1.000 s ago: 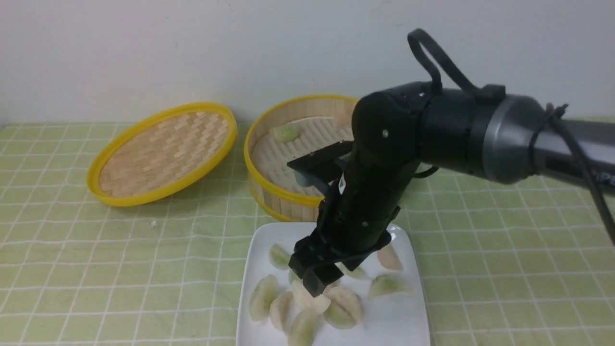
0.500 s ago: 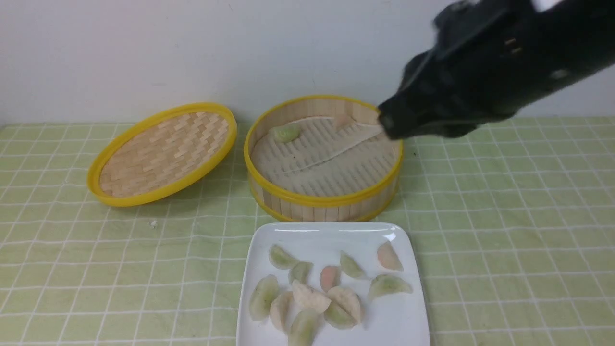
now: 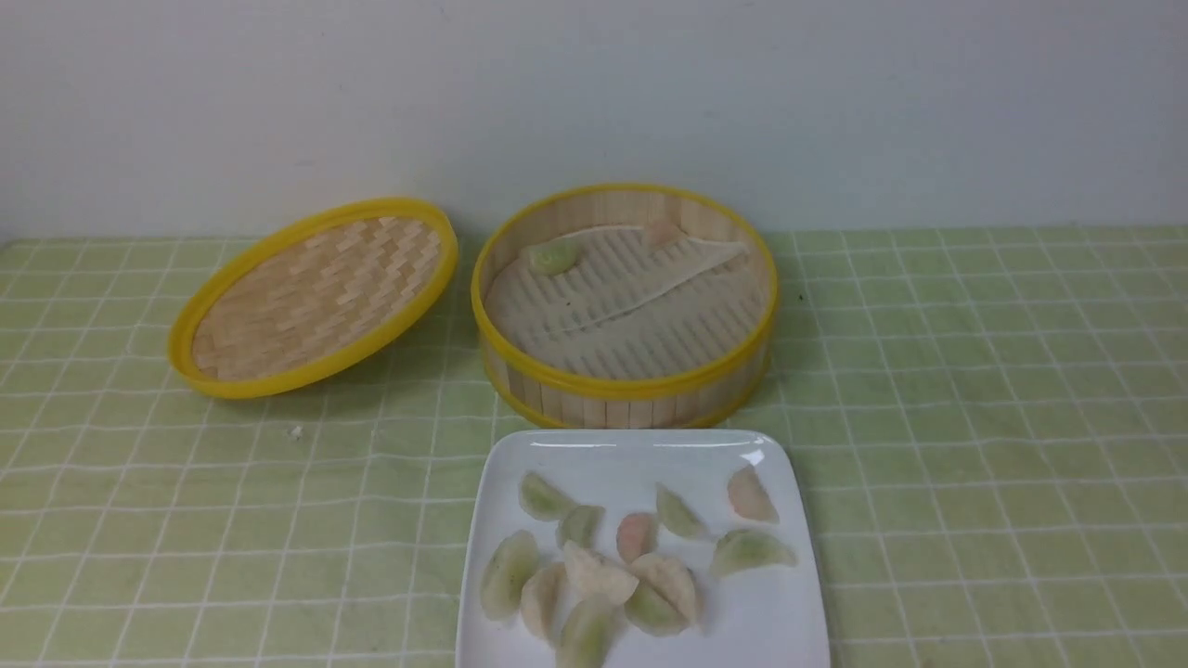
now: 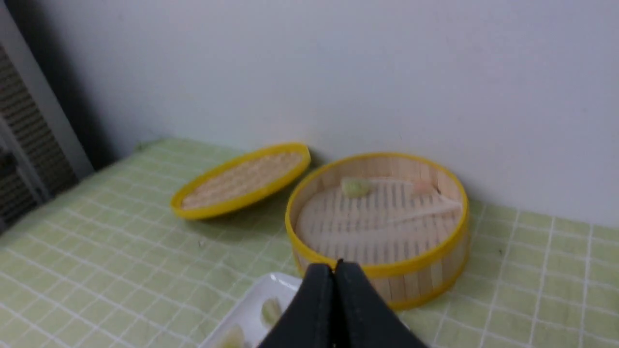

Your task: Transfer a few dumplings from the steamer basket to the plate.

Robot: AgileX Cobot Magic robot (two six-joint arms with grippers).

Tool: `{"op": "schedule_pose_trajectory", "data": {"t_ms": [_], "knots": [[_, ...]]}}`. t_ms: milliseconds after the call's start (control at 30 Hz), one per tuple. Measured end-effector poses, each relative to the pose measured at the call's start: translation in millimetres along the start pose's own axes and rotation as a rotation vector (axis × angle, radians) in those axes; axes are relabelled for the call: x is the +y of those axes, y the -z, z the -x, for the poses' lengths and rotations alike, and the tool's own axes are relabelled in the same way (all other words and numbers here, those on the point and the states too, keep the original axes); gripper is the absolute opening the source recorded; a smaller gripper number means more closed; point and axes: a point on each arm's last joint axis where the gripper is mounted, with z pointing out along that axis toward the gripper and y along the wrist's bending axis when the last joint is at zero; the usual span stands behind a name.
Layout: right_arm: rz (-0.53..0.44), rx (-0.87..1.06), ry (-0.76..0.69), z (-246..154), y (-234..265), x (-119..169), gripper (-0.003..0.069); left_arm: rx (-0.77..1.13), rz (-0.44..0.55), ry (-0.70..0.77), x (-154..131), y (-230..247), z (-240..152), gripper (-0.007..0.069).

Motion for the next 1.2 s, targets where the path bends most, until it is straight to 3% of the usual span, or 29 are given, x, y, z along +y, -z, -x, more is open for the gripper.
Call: {"op": "schedule_pose_trajectory", "data": {"t_ms": [267,533,767,1033,1200], "knots": [[0.106,-0.343,0.009,-52.2,33.7,-11.2,-0.0015,-0.086,-0.031,0.005,-2.9,0.1,8.0,-0.0006],[0.115,-0.375,0.034,-54.4,32.0,-10.6,-0.0015,-0.135,-0.045,0.014,0.1,11.4,0.2,-0.0006],[0.114,-0.375,0.035,-54.4,32.0,-10.6,-0.0015,-0.374,-0.084,0.050,13.3,35.4,-52.2,-0.0006],[0.112,-0.375,0.038,-54.4,31.9,-10.7,-0.0015,-0.608,-0.190,0.161,13.7,18.8,-97.5,-0.0006],[0.112,-0.375,0.038,-54.4,31.9,-10.7,-0.0015,-0.604,-0.193,0.156,12.3,6.8,-106.1,-0.0006]]}}
